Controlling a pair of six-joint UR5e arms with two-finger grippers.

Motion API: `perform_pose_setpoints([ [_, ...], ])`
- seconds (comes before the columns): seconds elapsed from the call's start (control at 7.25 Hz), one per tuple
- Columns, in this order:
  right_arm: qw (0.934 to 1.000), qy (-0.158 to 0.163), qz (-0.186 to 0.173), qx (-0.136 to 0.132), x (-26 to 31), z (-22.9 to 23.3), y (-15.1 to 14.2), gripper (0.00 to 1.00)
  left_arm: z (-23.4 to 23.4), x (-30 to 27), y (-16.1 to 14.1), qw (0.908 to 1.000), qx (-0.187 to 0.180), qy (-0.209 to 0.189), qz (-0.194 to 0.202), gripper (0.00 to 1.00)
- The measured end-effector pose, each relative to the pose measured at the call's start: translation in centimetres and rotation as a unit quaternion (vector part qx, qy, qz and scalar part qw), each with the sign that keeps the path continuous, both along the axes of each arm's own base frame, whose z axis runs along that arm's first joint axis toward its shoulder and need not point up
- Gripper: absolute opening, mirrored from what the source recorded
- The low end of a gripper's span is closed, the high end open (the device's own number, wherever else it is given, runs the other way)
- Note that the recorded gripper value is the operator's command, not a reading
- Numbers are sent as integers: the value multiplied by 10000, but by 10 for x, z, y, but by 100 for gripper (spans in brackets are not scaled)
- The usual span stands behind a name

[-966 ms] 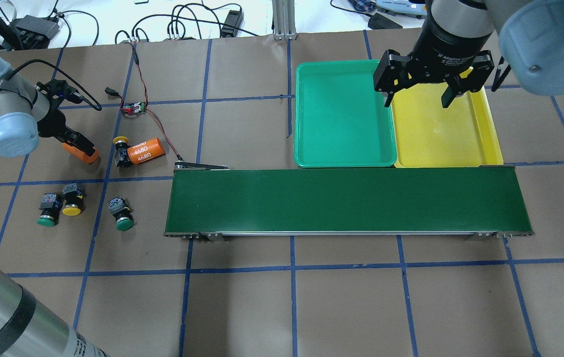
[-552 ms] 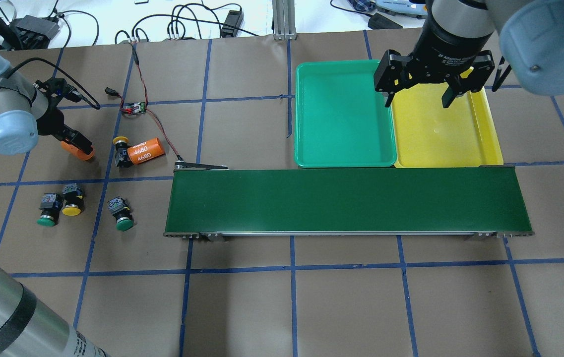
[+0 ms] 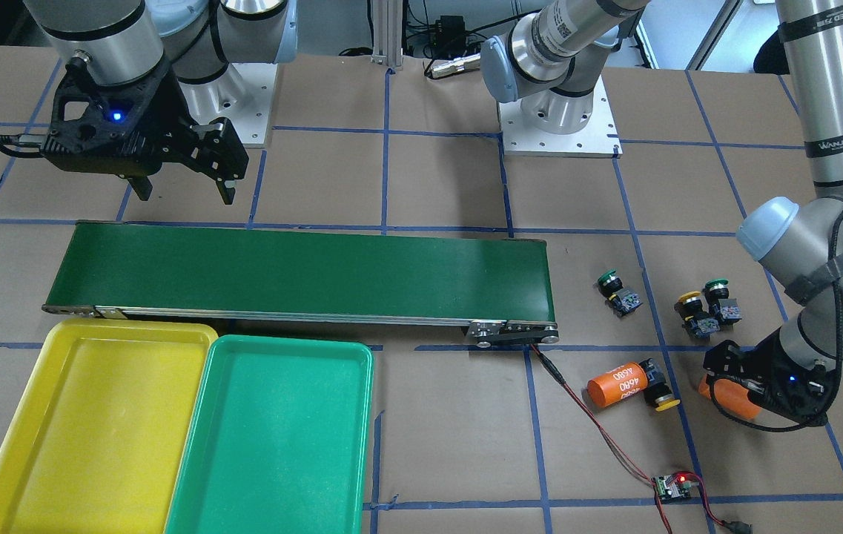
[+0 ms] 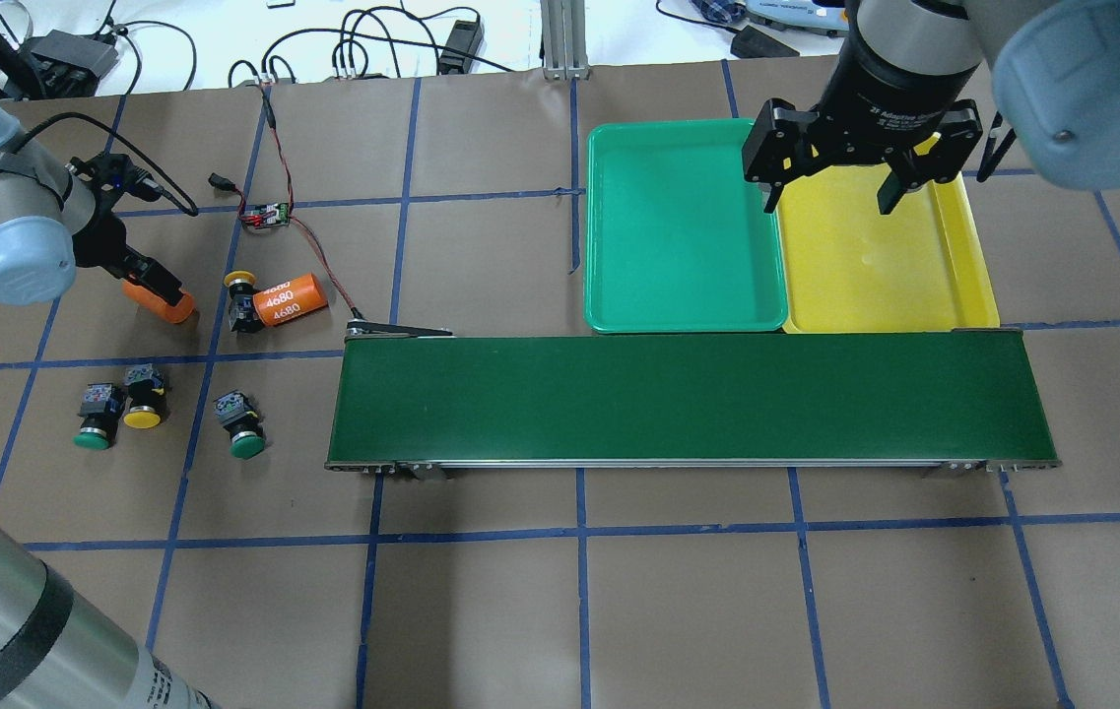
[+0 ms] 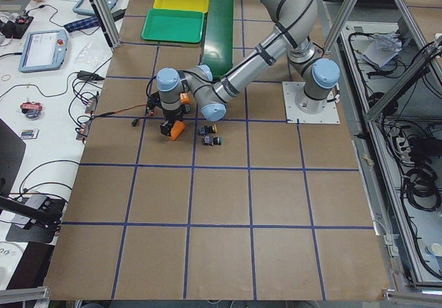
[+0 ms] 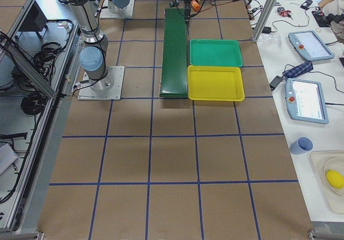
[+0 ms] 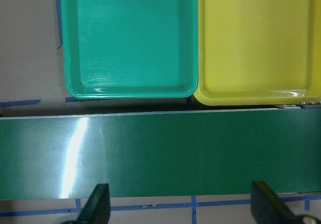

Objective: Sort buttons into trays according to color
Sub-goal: 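Lower the left gripper and grasp the plain orange cylinder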

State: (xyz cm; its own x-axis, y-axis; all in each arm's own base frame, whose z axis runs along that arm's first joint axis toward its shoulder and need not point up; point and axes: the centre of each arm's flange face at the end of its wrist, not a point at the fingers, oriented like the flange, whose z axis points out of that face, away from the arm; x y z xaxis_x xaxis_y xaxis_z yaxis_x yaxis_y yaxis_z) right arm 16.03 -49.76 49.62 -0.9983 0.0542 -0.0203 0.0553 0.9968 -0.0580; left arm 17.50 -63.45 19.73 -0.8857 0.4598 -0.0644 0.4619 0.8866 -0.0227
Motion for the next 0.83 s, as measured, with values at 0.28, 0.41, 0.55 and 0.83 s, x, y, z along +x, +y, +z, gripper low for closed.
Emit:
perform_pose_setpoints([
  [0.28,10000,-5,3,3,0,0,0,100,-8,1,-1,10000,50,21,-21,74],
  [0.41,10000,-6,5,5,1,0,0,100,-12,2,-2,10000,75,27,-21,34],
  [0.55,10000,-4,7,5,1,0,0,100,-13,2,-2,10000,94,27,-16,0],
  [0.83,10000,-4,8,5,1,0,0,100,-12,-1,1,9997,213,91,36,0],
])
